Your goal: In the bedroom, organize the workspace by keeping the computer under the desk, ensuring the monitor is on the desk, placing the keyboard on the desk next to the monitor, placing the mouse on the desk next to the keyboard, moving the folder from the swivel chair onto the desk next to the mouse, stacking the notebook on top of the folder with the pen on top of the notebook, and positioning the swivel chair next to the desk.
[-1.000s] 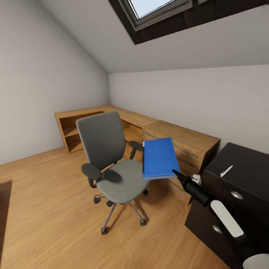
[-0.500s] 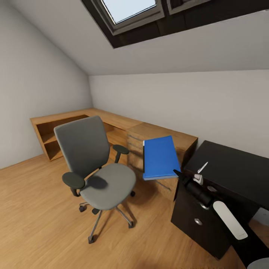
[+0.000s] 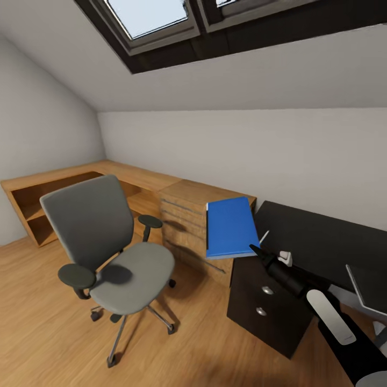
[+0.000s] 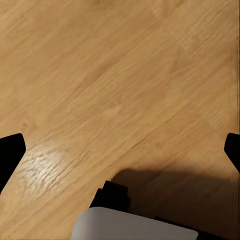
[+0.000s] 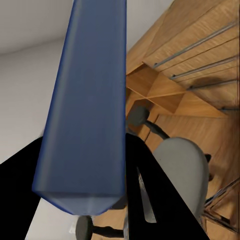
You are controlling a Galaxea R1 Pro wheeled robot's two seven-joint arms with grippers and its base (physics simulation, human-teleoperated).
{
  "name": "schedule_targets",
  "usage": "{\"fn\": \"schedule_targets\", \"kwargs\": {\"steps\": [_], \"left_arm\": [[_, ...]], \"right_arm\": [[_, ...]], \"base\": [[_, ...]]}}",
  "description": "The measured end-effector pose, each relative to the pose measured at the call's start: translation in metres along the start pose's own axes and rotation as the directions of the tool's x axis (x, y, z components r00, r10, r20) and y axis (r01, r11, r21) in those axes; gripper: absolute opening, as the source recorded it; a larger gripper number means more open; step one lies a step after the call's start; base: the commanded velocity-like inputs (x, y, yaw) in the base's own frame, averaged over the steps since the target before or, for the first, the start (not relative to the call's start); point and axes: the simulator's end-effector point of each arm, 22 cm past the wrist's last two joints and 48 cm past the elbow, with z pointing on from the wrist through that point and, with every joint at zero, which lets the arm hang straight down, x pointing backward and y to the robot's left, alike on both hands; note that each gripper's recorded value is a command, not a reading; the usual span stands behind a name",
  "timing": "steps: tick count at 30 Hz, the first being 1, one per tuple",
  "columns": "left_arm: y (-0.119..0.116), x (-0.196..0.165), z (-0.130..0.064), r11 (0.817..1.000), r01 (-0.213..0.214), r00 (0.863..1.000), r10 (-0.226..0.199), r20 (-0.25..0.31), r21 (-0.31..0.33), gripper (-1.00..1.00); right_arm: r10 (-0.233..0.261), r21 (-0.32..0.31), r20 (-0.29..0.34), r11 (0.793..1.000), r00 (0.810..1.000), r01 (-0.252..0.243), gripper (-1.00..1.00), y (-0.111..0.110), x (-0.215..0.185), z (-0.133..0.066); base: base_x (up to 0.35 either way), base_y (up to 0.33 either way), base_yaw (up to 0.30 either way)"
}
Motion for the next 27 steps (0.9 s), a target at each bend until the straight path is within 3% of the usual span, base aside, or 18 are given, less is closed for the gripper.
{"fn": "schedule_targets", "kwargs": {"steps": [4, 7, 18, 27], "left_arm": [[-0.002, -0.008, -0.007, 1.000, -0.002, 1.000, 0.001, 0.020, 0.004, 1.00], [-0.011, -0.017, -0.013, 0.999, -0.033, 0.997, 0.032, 0.065, 0.020, 1.00], [-0.011, -0.018, -0.030, 0.999, -0.049, 0.997, 0.048, 0.053, 0.021, 1.00], [-0.010, -0.025, -0.044, 0.999, -0.049, 0.997, 0.047, 0.055, 0.021, 1.00]], "right_arm": [[0.000, -0.001, 0.001, 1.000, 1.000, 0.000, -1.00, 0.007, -0.004, 0.000], [0.000, 0.000, 0.002, 1.000, 1.000, 0.000, -1.00, 0.011, -0.008, 0.001], [0.021, 0.031, 0.003, 0.999, 1.000, -0.021, -1.00, 0.012, -0.017, -0.002], [0.036, 0.042, 0.066, 0.998, 0.997, -0.039, -1.00, 0.019, -0.053, -0.010]], "base": [[0.000, 0.000, -0.290], [0.000, 0.000, -0.290], [0.000, 0.000, -0.291], [0.000, 0.000, -0.179]]}}
